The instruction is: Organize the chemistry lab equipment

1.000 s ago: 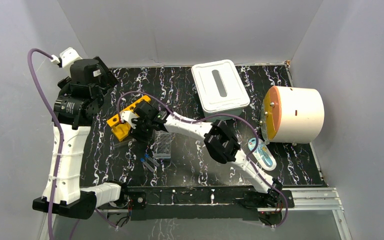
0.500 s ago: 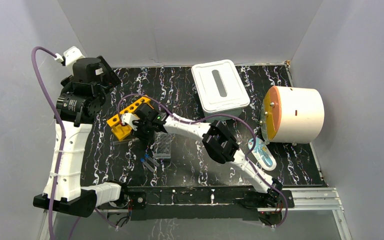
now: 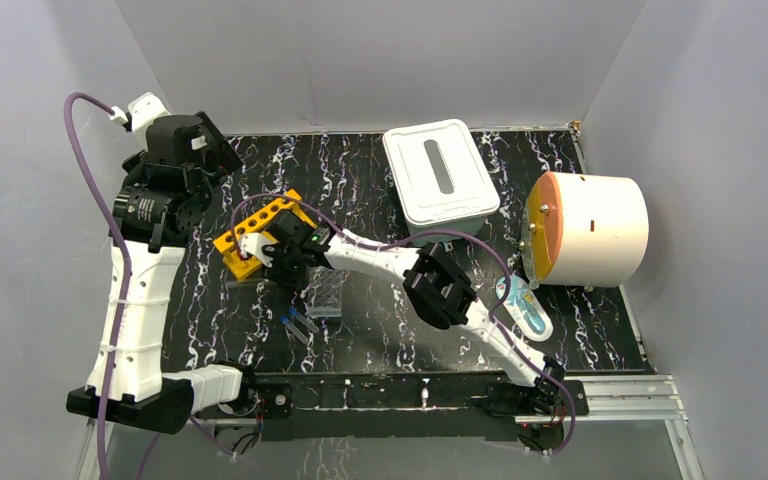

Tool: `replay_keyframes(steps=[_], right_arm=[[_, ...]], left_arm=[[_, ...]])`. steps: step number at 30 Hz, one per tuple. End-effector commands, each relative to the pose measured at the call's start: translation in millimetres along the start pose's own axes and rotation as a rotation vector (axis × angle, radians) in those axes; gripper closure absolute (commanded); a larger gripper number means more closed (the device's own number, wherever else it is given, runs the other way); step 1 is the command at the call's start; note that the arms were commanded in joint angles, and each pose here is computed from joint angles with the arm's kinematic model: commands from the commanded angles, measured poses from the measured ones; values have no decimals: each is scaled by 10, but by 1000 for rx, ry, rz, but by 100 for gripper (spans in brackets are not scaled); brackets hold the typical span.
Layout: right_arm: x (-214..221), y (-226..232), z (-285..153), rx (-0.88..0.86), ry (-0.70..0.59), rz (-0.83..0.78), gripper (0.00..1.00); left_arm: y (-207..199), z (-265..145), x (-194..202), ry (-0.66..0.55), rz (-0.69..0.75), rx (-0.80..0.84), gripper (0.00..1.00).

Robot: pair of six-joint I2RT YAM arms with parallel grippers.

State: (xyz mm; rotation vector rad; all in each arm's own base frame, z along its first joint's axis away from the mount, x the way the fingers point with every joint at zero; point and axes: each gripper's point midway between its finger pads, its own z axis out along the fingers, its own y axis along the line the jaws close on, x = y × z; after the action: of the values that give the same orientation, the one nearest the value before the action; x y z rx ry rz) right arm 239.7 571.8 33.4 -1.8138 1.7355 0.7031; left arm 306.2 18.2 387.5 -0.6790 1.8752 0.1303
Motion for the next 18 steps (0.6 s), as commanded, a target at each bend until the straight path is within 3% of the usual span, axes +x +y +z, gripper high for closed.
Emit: replay_keyframes(steps=[1, 6, 18], right_arm=[[103, 39, 177, 8, 35, -46, 59], [189, 4, 167, 43, 80, -106, 73], [-176, -3, -232, 103, 62, -196, 81]], left_arm=[[-13, -28, -40, -8, -3, 6, 2], [-1, -40, -27, -3, -5, 5, 2], [45, -125, -19, 15, -37, -3, 2]])
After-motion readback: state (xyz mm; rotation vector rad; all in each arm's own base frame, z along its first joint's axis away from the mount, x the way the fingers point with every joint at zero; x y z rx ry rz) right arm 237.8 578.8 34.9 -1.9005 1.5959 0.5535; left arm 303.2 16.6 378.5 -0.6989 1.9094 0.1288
